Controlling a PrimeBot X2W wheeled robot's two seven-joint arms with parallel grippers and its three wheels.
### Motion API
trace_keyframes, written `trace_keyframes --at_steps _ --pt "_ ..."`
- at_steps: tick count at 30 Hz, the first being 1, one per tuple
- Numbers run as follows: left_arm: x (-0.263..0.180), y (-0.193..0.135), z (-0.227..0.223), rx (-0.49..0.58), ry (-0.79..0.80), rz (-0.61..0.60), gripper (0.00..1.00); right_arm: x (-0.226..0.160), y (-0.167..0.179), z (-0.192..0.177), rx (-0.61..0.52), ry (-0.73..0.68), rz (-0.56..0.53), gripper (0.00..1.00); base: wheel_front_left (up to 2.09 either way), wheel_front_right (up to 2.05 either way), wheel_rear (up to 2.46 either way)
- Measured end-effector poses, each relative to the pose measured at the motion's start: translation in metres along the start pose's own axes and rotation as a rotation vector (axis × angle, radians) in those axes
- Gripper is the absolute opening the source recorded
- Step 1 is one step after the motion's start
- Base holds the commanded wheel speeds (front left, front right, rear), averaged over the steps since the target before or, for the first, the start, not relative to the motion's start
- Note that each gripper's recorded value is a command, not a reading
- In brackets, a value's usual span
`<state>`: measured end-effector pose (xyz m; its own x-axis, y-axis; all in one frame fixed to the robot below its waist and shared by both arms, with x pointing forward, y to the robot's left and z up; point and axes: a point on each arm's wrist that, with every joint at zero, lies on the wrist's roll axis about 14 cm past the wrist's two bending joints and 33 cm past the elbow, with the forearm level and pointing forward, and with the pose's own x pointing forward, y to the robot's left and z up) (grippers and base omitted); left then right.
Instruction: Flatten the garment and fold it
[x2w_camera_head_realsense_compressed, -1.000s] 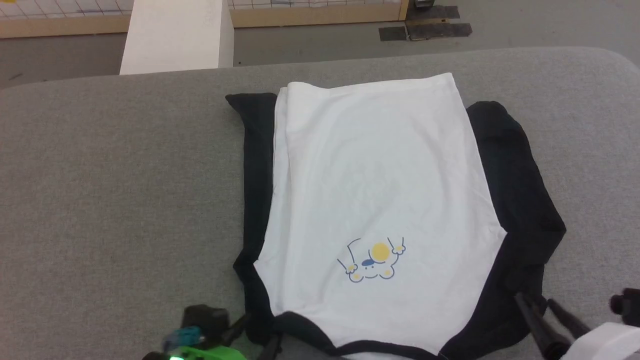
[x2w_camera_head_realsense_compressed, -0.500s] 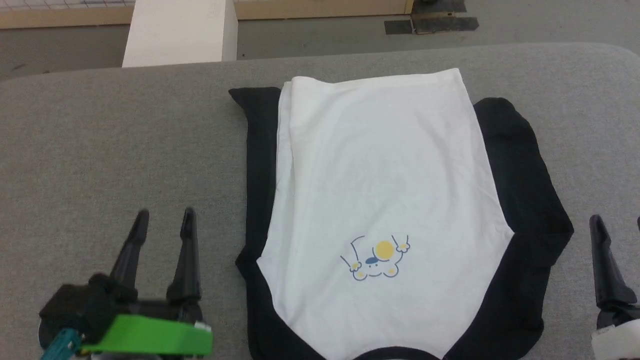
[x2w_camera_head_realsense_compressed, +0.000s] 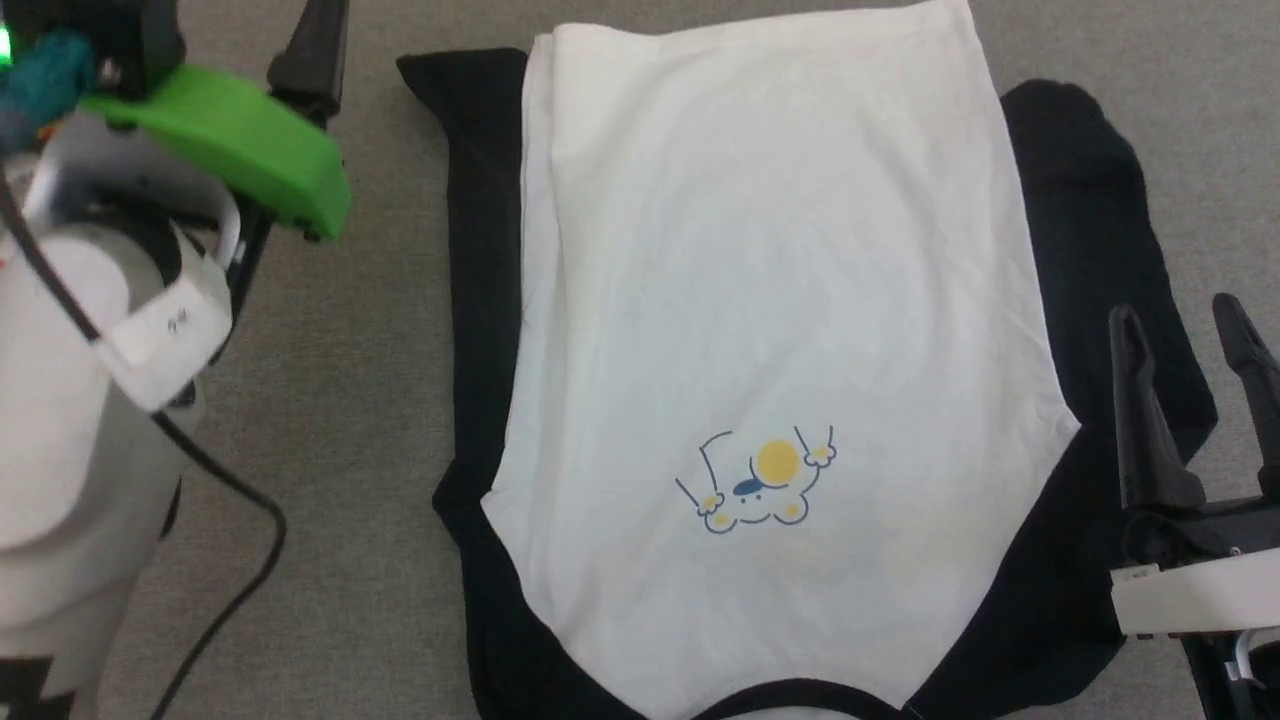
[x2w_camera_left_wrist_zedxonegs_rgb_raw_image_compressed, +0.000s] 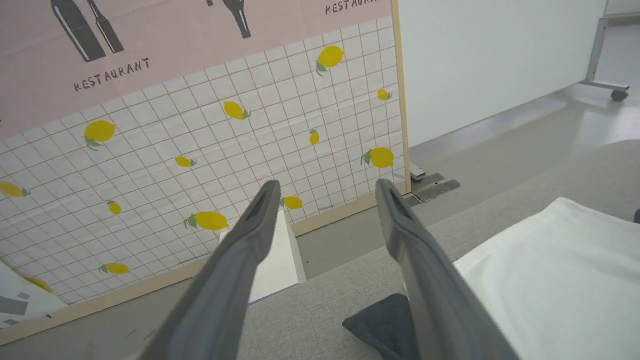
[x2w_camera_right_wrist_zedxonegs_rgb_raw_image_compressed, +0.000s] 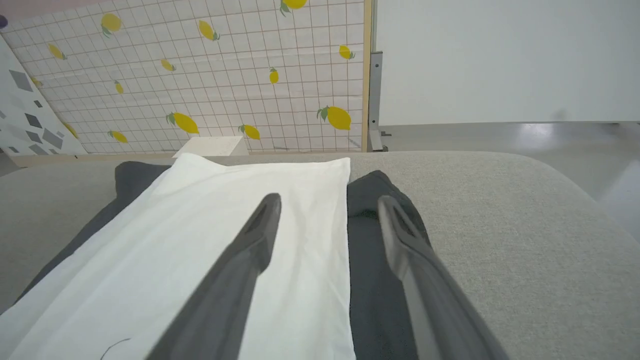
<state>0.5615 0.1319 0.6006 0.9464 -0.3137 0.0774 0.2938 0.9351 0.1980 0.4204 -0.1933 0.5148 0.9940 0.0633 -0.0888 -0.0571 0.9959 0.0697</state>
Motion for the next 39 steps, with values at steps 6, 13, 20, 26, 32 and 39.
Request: trace_keyframes --at_steps 6,13,20,26,32,39 --pt "0.04 -0.011 -0.076 0.03 0.285 -0.092 1.0 0.014 -0.006 -0.036 0.014 0.081 -0.015 1.0 0.0 0.0 0.0" --pt "0.038 -0.025 -0.176 -0.052 0.64 -0.123 1.0 0.018 -0.016 -0.061 0.02 0.142 -0.044 1.0 0.0 0.0 0.0" --pt "0.038 -0.027 -0.219 -0.089 0.783 -0.095 1.0 0.019 -0.028 -0.078 0.016 0.183 -0.081 1.0 0.0 0.0 0.0" --pt "0.038 -0.032 -0.233 -0.134 0.831 -0.099 0.0 0.018 -0.036 -0.084 0.011 0.198 -0.103 1.0 0.0 0.0 0.0" --pt "0.037 -0.026 -0.225 -0.213 0.77 -0.051 0.0 0.021 -0.037 -0.08 0.01 0.183 -0.106 1.0 0.0 0.0 0.0" --pt "0.044 -0.005 -0.172 -0.261 0.567 0.003 0.0 0.019 -0.035 -0.059 0.01 0.128 -0.097 1.0 0.0 0.0 0.0"
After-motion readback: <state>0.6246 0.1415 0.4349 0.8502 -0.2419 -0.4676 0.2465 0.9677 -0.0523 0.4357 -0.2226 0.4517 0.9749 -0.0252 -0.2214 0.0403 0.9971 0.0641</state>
